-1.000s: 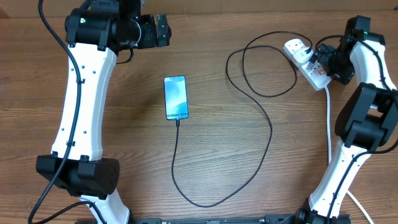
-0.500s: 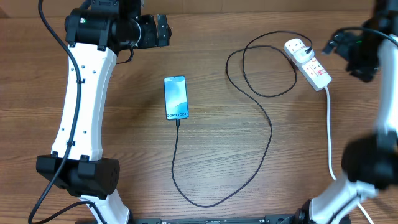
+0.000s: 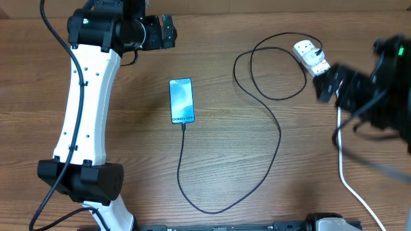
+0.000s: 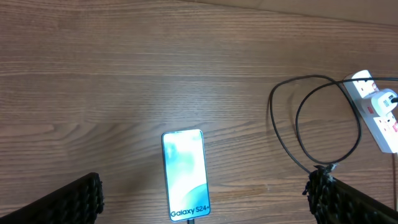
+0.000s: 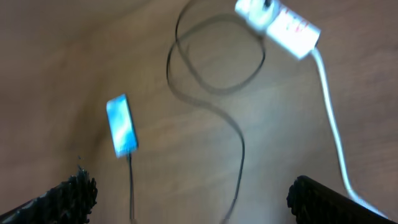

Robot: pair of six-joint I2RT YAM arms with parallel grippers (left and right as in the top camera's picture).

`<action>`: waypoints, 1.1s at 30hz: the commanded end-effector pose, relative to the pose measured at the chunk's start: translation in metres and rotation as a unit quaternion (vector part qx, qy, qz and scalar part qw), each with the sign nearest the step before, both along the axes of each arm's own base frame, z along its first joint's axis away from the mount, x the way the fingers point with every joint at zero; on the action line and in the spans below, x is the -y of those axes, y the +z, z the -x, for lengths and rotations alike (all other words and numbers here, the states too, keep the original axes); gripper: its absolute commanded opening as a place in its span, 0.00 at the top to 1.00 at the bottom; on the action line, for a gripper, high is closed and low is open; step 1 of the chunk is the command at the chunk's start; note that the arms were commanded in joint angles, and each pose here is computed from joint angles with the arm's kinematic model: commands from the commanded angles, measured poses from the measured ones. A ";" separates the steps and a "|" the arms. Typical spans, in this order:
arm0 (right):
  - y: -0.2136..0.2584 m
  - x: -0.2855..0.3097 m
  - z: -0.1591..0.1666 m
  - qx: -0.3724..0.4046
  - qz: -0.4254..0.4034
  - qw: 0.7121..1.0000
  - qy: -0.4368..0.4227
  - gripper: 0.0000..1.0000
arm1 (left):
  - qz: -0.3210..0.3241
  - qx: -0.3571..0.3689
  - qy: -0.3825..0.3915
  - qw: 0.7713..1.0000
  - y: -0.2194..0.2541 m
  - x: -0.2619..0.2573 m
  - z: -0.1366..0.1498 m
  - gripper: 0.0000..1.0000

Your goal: Plug charger to phone and switch on socket

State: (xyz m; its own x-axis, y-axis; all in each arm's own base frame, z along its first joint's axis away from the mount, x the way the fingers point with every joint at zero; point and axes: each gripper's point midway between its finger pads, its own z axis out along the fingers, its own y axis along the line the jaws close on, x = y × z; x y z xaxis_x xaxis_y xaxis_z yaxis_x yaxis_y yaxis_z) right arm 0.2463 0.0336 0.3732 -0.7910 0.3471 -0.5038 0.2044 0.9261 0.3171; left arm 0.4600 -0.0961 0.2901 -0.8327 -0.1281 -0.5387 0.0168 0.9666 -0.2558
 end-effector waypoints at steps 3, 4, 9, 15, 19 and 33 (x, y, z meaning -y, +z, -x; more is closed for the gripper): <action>0.008 -0.009 0.017 0.018 -0.006 1.000 0.017 0.00 | -0.002 -0.001 0.006 1.000 -0.001 -0.002 -0.001 0.00; 0.009 -0.012 0.019 0.019 -0.013 0.999 0.022 0.00 | -0.002 -0.001 0.007 1.000 -0.001 -0.002 -0.001 0.00; 0.008 -0.015 0.017 0.015 -0.020 0.999 0.027 0.00 | -0.002 -0.001 0.007 1.000 -0.001 -0.002 -0.001 0.00; 0.006 -0.015 0.015 0.010 -0.018 0.999 0.027 0.00 | -0.002 -0.001 0.007 1.000 -0.001 -0.002 -0.001 0.00; 0.006 -0.015 0.015 0.011 -0.018 0.999 0.028 0.00 | -0.002 -0.001 0.006 1.000 -0.001 -0.002 -0.001 0.00; -0.013 -0.016 0.037 -0.006 -0.030 0.999 0.025 0.00 | -0.002 -0.001 0.006 1.000 -0.001 -0.002 -0.001 0.00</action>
